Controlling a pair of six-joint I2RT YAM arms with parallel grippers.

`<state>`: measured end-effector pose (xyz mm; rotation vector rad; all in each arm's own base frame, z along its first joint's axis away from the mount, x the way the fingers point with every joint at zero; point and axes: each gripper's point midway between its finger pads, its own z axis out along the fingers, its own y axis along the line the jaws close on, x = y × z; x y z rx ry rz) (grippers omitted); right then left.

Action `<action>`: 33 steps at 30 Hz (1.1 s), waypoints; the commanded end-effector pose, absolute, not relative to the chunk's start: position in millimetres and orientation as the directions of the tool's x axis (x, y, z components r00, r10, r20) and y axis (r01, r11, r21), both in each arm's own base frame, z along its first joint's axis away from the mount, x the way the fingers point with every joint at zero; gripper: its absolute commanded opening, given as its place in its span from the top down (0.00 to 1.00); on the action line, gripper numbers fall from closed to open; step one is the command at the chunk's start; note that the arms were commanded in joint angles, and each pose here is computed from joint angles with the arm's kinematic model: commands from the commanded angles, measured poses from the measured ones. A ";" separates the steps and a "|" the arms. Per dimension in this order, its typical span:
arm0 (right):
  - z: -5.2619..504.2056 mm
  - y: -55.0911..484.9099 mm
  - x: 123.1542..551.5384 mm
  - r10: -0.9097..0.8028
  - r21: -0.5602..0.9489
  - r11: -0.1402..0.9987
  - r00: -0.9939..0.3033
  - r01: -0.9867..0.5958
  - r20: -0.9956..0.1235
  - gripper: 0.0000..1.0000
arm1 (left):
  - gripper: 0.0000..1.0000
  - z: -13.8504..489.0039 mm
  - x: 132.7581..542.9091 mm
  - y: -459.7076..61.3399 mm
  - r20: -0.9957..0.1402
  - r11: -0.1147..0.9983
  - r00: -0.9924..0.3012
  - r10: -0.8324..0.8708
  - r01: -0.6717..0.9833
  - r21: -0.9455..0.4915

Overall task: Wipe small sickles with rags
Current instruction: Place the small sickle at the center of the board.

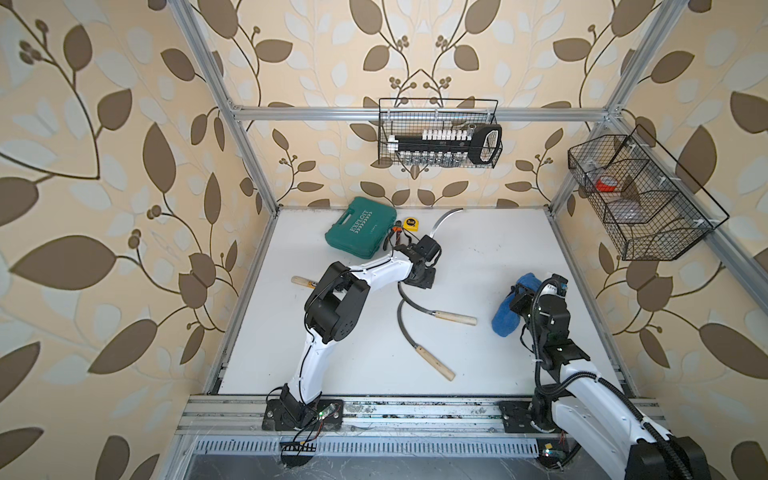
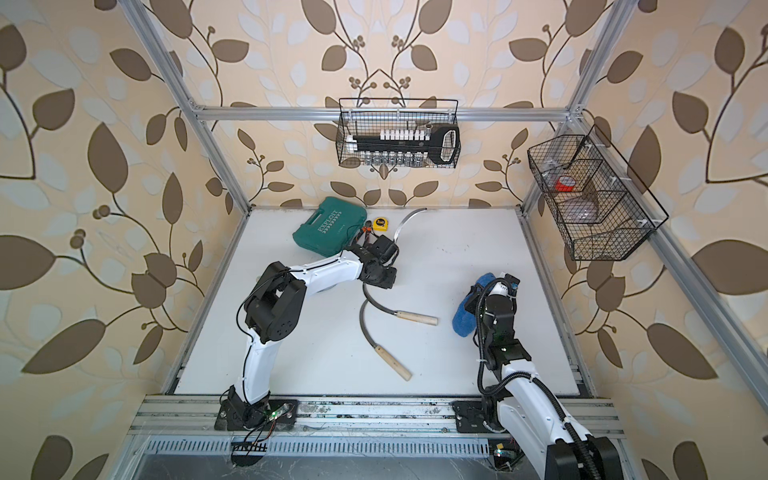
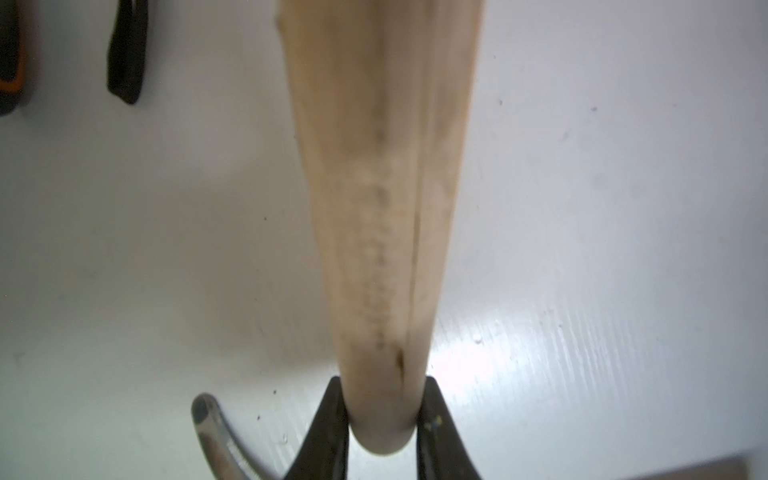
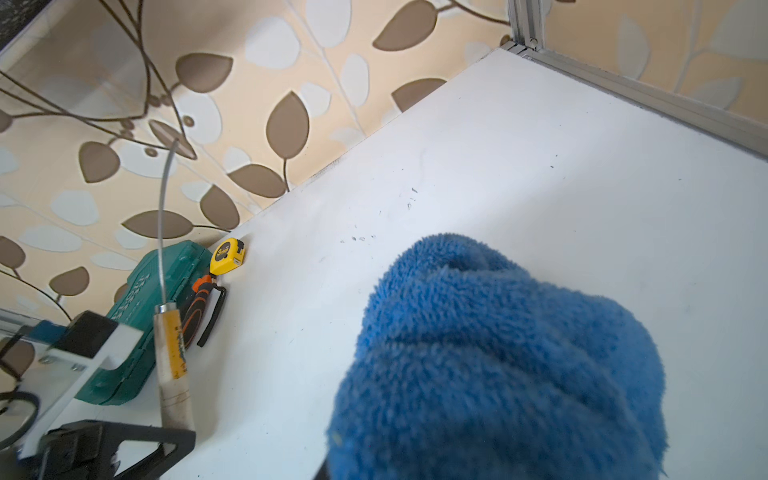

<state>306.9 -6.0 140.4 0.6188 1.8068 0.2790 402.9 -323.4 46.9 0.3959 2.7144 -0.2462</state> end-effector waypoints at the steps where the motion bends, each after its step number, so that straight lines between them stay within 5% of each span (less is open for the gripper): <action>1: 144.0 -6.9 309.6 0.556 0.502 0.822 -0.191 0.268 -0.809 0.98 | 1.00 52.7 406.7 -319.4 -0.356 0.946 -0.890 0.283 0.320 -0.049; 11: 139.6 -0.1 317.6 0.546 0.491 0.833 -0.239 0.253 -0.803 0.99 | 1.00 35.2 413.7 -310.8 -0.275 0.934 -0.893 0.356 0.352 0.066; 33: 139.2 1.1 316.8 0.549 0.496 0.832 -0.241 0.248 -0.800 0.96 | 0.64 44.7 412.2 -331.0 -0.295 0.912 -0.874 0.386 0.410 -0.022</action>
